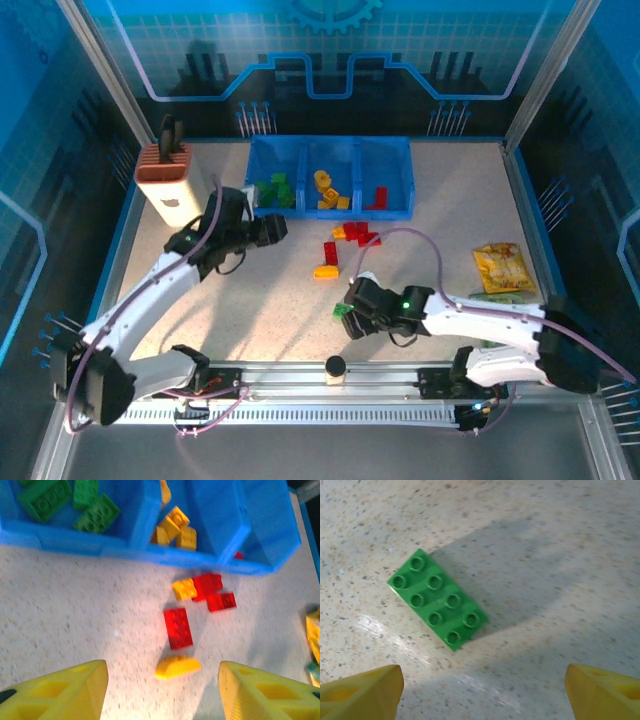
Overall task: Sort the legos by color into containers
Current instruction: Place the lego in the container, then pick up the lego from the bottom-center of the table.
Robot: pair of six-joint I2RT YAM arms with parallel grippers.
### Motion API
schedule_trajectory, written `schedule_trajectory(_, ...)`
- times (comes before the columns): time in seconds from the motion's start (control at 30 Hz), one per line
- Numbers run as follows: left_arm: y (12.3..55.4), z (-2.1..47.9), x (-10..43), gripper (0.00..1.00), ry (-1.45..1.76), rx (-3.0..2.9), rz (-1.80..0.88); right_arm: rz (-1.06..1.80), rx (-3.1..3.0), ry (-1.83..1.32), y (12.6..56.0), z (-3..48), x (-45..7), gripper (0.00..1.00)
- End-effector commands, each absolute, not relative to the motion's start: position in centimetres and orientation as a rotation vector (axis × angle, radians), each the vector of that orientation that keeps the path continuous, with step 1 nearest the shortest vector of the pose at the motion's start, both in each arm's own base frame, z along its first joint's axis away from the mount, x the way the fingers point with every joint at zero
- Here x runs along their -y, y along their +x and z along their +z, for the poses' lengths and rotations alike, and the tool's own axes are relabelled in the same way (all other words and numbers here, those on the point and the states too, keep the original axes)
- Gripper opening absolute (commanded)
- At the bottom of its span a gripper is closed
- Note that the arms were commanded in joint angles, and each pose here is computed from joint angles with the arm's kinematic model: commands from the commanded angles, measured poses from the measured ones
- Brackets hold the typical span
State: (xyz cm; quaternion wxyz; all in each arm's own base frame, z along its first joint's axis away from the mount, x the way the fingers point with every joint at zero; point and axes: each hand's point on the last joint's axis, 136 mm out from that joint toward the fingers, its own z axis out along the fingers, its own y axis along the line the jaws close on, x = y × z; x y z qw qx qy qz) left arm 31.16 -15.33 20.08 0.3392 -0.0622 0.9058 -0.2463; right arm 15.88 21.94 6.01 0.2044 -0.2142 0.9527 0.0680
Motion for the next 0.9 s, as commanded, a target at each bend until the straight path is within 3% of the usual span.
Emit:
schedule_trajectory(0.0, 28.2, 19.1, 14.6, 0.60, -0.184, -2.379, -0.617, 0.260, -2.672, -0.742, 16.1, 6.0, -24.7, 0.85)
schedule_trajectory(0.23, 23.0, 19.2, 13.3, 0.60, -0.163, -2.373, -0.640, 0.196, -2.746, -0.768, 17.0, 3.5, -25.4, 0.83)
schedule_trajectory(0.53, 20.4, 19.5, 12.4, 0.60, -0.142, -2.369, -0.666, 0.150, -2.811, -0.727, 17.0, 1.9, -25.0, 0.78)
schedule_trajectory(0.87, 18.7, 20.4, 11.6, 0.59, -0.133, -2.323, -0.691, 0.178, -2.814, -0.770, 16.5, 1.3, -26.8, 0.60)
